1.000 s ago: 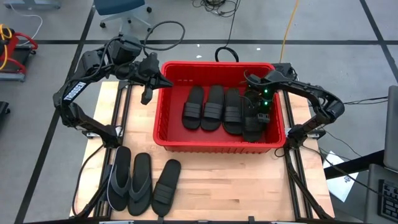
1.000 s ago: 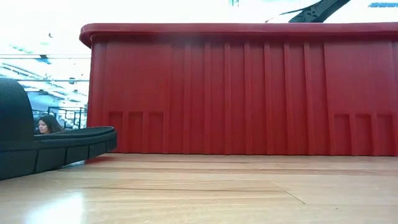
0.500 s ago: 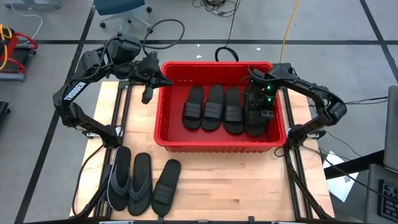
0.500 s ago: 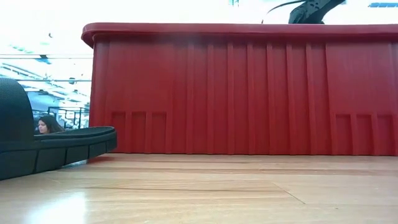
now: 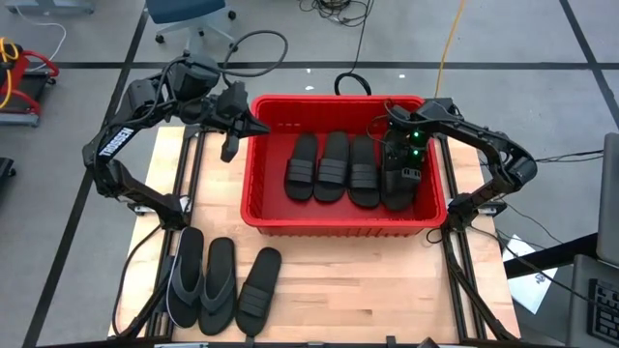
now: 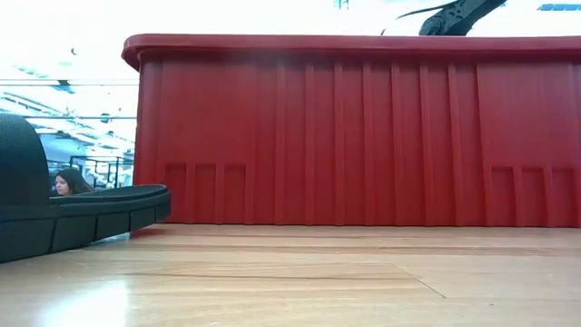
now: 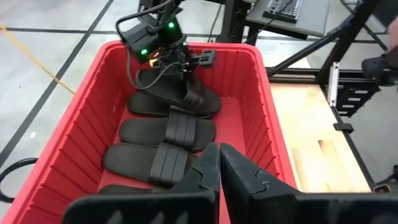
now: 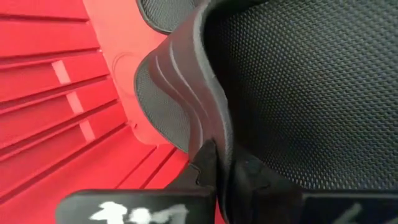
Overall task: Pick and place slides into bin
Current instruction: Put the right black slide on top of the other black slide into the red bin
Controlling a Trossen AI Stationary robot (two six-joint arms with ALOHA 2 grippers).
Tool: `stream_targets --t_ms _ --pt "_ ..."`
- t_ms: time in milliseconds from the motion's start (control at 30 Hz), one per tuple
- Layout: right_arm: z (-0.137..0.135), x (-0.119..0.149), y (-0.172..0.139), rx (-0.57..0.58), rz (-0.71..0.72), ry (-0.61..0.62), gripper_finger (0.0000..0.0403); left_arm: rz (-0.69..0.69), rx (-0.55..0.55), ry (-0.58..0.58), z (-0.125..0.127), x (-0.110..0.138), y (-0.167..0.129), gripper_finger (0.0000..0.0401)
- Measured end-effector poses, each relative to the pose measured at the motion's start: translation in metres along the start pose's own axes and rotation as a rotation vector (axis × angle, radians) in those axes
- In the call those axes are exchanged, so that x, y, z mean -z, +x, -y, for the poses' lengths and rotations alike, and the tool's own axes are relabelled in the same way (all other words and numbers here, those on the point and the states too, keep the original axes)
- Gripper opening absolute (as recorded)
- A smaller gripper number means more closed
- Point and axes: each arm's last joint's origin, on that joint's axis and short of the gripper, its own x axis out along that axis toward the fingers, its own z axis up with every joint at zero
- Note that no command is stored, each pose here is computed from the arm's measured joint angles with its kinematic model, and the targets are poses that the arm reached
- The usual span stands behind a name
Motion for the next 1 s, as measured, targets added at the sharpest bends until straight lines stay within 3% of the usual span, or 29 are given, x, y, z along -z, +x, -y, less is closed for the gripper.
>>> stream_targets --t_ms 300,500,733,1000 --pt "0.001 -0.001 0.0 0.01 0.007 0.025 0.0011 -0.001 0.023 0.02 0.006 -0.001 0.002 0.0016" --pt "0.002 -0.002 0.0 0.016 0.016 0.073 0.0076 -0.001 0.023 0.021 0.006 -0.001 0.002 0.0002" --pt "-0.001 0.001 -0.004 0.035 0.039 0.087 0.0155 -0.001 0.023 0.019 0.006 -0.001 0.002 0.0019" --pt "-0.009 0.011 -0.018 0.16 0.077 0.041 0.0203 -0.002 0.023 0.019 0.006 -0.001 0.002 0.0024"
